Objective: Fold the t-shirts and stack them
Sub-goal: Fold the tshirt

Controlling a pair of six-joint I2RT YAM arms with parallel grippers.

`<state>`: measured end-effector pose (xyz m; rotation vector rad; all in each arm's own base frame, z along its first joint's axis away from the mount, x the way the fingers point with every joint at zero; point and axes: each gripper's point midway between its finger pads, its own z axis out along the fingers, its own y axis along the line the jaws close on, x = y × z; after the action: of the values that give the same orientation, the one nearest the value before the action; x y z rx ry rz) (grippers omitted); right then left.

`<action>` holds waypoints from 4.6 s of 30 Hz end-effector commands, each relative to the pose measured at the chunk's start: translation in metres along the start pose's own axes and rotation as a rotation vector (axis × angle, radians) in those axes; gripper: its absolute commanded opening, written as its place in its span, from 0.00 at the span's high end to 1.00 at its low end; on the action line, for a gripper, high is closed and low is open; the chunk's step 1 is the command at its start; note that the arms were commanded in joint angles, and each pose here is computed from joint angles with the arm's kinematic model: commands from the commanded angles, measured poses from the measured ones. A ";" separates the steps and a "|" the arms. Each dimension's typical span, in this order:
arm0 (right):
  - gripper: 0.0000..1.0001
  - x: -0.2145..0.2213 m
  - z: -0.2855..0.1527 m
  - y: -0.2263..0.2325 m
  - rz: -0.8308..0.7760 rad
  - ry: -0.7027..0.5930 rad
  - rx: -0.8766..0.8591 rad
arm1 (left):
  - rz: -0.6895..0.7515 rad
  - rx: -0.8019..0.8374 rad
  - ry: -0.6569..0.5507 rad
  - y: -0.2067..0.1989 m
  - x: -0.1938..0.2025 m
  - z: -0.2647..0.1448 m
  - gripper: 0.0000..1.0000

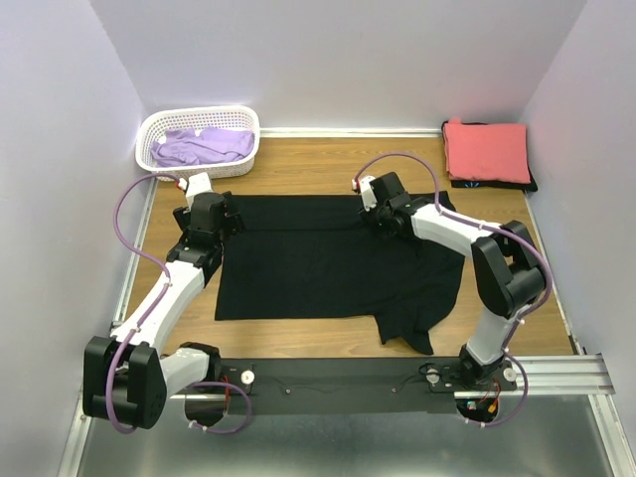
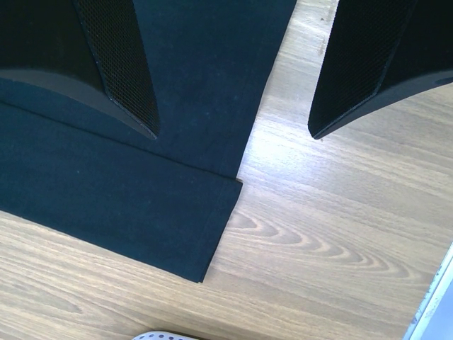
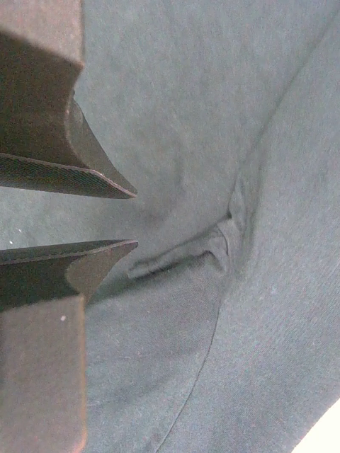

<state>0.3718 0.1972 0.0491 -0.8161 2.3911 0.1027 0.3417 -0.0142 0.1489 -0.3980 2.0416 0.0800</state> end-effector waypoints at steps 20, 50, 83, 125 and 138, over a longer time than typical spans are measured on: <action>0.63 0.001 0.014 -0.035 -0.079 0.064 0.173 | -0.009 0.014 -0.035 -0.008 -0.015 0.001 0.07; 0.98 -0.004 -0.014 -0.019 0.028 0.086 0.077 | 0.001 0.023 -0.025 -0.009 -0.012 0.002 0.07; 0.50 -0.018 -0.042 0.022 0.269 0.239 -0.165 | 0.035 0.324 0.096 -0.077 0.019 -0.009 0.07; 0.52 0.092 -0.065 -0.078 1.019 -0.290 -0.064 | 0.065 0.896 0.499 -0.384 0.163 -0.026 0.45; 0.53 0.102 -0.045 -0.069 1.026 -0.271 -0.119 | 0.067 0.877 0.522 -0.378 0.172 -0.024 0.71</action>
<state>0.3238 0.0741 0.0431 0.4315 2.3140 0.6746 0.3677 -0.4122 0.0526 0.2133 2.3503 -0.9088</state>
